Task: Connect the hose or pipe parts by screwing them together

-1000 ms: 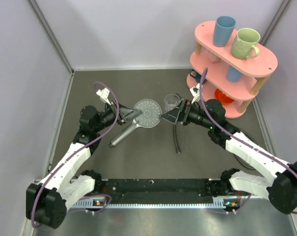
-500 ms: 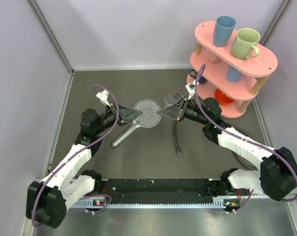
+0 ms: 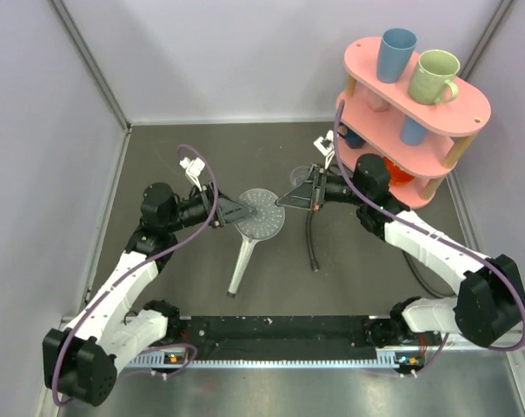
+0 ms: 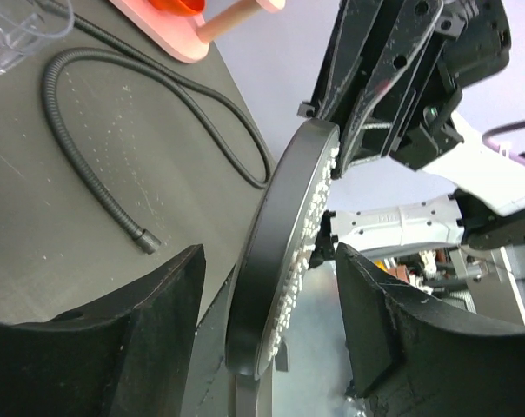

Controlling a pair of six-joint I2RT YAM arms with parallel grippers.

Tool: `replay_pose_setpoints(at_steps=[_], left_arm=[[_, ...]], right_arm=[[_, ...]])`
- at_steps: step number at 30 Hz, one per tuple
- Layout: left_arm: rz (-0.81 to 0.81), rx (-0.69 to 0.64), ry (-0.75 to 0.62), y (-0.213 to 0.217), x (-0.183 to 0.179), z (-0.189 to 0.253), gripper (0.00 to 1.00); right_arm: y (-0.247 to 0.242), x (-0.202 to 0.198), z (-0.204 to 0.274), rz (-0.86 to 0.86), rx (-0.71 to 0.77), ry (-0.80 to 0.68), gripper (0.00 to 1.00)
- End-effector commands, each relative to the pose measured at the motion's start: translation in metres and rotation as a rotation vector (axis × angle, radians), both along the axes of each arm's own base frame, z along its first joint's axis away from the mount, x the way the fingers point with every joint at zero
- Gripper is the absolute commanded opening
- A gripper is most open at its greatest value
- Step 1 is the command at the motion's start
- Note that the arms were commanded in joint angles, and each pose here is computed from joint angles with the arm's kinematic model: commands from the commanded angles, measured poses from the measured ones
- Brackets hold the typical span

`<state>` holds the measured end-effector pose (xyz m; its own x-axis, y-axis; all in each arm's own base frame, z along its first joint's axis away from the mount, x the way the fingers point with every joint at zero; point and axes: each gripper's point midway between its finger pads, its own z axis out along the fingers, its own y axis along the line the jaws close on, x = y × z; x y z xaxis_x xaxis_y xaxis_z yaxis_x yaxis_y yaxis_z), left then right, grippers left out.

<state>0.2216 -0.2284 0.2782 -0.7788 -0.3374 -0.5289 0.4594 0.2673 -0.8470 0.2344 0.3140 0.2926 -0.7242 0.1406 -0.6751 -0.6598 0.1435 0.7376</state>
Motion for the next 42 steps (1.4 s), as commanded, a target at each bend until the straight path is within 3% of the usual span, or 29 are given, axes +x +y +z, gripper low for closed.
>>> replay_pose_setpoints(at_steps=[1, 19, 35, 36, 41, 42], left_arm=[[-0.099, 0.046, -0.098, 0.000, -0.019, 0.013, 0.67], [-0.259, 0.009, -0.047, -0.008, -0.043, -0.003, 0.66], [-0.275, 0.028, -0.008, -0.011, -0.037, -0.021, 0.52], [-0.277, 0.028, -0.007, -0.011, -0.037, -0.022, 0.50], [-0.286, 0.007, -0.018, -0.013, -0.037, -0.017, 0.00], [-0.279, 0.006, -0.020, -0.012, -0.036, -0.015, 0.00]], right_arm=[[-0.004, -0.012, 0.039, 0.124, 0.038, -0.155, 0.00], [0.010, 0.005, 0.059, 0.182, 0.053, -0.179, 0.00], [0.015, 0.009, 0.052, 0.222, 0.066, -0.139, 0.00], [0.016, 0.009, 0.051, 0.227, 0.065, -0.134, 0.00], [0.016, 0.013, 0.045, 0.212, 0.050, -0.138, 0.00], [0.016, 0.016, 0.039, 0.193, 0.016, -0.106, 0.14]])
